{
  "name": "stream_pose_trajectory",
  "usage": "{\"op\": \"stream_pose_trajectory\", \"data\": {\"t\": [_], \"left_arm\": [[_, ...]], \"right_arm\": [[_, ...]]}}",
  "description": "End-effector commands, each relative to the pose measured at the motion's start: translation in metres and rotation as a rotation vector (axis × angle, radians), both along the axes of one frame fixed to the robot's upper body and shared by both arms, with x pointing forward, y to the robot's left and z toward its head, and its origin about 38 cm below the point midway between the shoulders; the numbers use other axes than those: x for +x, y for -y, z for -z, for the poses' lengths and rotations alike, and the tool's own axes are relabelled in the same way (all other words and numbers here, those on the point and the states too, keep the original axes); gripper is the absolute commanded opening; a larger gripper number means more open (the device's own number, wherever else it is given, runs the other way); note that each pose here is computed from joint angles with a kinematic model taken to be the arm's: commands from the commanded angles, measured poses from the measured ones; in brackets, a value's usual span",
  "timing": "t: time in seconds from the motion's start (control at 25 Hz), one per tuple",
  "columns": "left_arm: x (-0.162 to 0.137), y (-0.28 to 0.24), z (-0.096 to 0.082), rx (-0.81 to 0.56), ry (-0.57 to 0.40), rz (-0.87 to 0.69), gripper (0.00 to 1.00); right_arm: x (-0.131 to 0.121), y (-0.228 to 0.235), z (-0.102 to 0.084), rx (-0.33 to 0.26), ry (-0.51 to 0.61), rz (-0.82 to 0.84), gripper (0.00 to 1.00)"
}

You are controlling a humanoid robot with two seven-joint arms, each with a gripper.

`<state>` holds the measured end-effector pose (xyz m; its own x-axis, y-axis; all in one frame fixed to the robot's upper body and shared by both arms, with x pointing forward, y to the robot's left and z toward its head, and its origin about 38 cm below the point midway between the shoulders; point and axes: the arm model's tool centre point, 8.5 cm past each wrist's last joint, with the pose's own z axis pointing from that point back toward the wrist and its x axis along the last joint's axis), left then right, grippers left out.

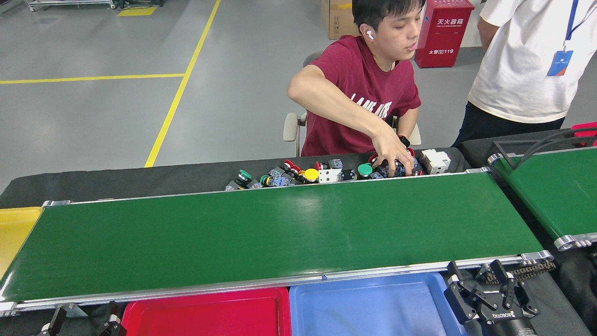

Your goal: Pick switch part from conveyor to tray

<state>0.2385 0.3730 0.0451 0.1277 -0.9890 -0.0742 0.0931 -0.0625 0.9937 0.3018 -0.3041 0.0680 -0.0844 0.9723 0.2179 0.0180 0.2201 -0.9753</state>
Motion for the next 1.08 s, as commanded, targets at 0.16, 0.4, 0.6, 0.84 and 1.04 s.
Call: {"op": "stream_pose_trajectory", "data": {"t": [0.16, 0.4, 0.6, 0.84, 1.04], "left_arm": [[0.004, 0.008, -0.003, 0.009, 0.009, 0.053, 1.0], [0.003, 0.011, -0.003, -0.003, 0.014, 0.051, 1.0], [0.004, 0.007, -0.004, 0.003, 0.017, 0.043, 1.0], [0.005, 0.002, -0.008, 0.018, 0.021, 0.053, 1.0], [0.004, 0.004, -0.008, 0.017, 0.019, 0.056, 1.0]], "right_arm": [[0.001, 0.0, -0.008, -0.008, 0.022, 0.001, 0.99], [0.0, -0.001, -0.005, -0.045, 0.012, 0.019, 0.99], [0.0, -0.001, -0.005, -0.043, 0.012, 0.016, 0.99], [0.0, -0.002, -0.005, -0.043, 0.014, 0.014, 0.99], [-0.001, -0.002, -0.004, -0.042, 0.011, 0.016, 0.99]]}}
